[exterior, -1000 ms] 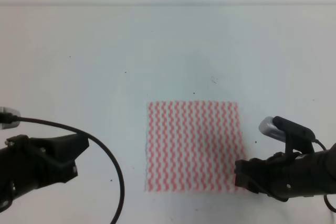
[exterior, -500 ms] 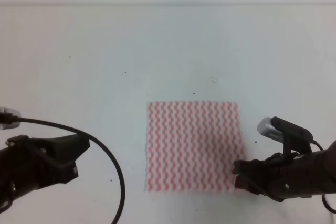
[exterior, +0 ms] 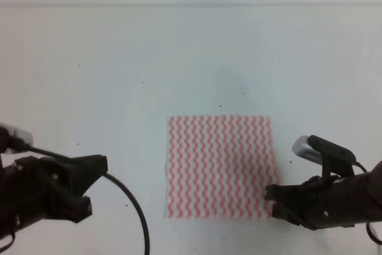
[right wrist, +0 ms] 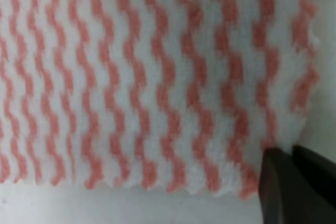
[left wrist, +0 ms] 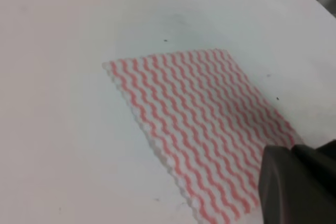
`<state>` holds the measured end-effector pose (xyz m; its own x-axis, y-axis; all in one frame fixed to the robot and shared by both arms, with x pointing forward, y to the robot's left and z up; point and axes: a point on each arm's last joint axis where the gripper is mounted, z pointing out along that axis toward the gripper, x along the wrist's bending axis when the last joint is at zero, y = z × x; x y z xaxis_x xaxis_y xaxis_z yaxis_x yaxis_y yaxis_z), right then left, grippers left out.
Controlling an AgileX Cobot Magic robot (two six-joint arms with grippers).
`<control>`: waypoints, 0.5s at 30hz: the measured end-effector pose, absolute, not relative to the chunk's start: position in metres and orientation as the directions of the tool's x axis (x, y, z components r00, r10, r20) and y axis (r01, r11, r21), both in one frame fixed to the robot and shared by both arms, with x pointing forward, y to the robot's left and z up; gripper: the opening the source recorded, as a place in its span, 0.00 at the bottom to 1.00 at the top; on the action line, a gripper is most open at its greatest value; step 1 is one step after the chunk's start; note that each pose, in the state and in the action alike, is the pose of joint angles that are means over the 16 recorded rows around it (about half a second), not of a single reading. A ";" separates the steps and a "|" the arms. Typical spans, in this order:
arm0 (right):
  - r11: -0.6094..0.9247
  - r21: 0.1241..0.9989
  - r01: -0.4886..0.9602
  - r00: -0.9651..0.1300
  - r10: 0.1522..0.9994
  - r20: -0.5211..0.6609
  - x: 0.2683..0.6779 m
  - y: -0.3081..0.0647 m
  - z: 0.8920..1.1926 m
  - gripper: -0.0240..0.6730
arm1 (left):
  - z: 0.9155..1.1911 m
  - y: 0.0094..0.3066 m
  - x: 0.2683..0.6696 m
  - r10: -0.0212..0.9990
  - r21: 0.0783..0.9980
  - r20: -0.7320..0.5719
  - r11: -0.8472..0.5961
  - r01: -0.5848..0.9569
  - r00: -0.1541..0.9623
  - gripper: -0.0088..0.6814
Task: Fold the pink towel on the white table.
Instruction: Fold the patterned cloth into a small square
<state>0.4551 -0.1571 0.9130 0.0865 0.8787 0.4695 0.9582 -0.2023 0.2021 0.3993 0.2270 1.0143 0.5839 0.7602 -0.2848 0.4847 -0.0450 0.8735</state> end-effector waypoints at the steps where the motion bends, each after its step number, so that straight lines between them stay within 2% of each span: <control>1: -0.203 0.204 0.958 0.085 0.878 0.471 0.456 -0.157 0.914 0.04 | 1.014 0.226 0.399 0.755 0.877 -0.272 -0.061 0.476 0.597 0.01; 15: -0.173 0.237 0.956 0.032 0.864 0.502 0.471 -0.146 0.927 0.03 | 0.988 0.200 0.406 0.620 0.870 -0.081 -0.338 0.360 0.780 0.01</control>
<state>0.4715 -0.1456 0.9274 0.0319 0.8640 0.5024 0.9560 -0.1731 0.2370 0.4058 0.2002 0.9884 0.7800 0.6204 -0.0814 0.3596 -0.3379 0.8698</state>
